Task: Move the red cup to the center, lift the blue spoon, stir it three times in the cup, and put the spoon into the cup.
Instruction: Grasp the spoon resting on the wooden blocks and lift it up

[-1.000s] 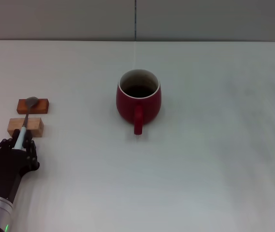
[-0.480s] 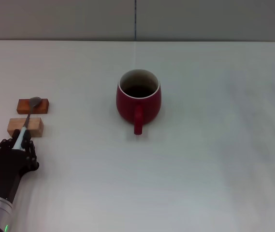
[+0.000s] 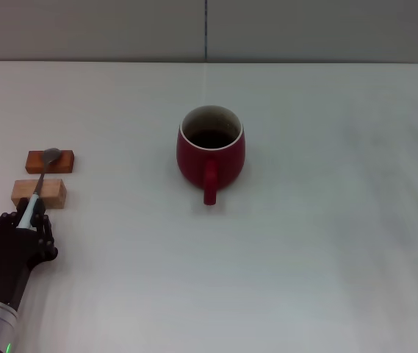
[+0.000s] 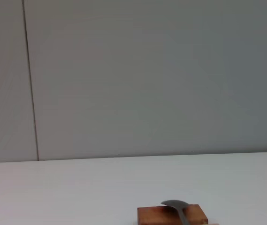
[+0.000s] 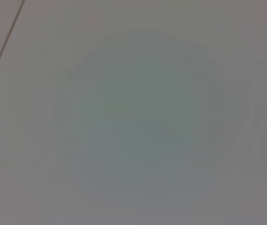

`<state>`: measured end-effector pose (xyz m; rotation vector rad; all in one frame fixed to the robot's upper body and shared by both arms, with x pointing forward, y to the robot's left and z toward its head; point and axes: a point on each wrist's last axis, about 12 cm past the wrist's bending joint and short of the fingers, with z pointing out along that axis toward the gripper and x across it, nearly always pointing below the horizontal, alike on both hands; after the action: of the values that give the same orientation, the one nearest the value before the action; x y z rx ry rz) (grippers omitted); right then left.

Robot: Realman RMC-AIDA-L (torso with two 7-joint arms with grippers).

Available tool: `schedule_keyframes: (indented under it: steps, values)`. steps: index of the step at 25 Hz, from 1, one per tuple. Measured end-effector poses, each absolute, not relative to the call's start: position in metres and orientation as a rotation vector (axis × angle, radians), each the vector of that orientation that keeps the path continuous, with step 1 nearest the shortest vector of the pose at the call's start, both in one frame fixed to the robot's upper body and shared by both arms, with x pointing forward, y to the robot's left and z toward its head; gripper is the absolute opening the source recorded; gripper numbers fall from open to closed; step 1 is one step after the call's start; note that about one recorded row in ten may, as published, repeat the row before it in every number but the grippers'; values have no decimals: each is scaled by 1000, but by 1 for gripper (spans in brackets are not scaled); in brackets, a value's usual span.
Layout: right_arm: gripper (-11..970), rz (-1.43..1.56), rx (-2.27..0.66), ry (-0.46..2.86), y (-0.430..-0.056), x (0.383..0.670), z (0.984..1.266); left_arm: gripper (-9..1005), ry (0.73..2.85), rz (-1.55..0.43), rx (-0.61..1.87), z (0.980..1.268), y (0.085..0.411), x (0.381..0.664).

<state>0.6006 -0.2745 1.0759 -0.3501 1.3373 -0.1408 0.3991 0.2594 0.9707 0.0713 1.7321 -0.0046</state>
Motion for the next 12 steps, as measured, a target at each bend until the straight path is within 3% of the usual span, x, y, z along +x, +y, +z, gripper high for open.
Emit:
schedule_keyframes:
  steps: [12]
  values:
    - [5, -140, -350, 1337, -274, 600, 1076, 170, 1689, -83, 46, 976, 260, 401]
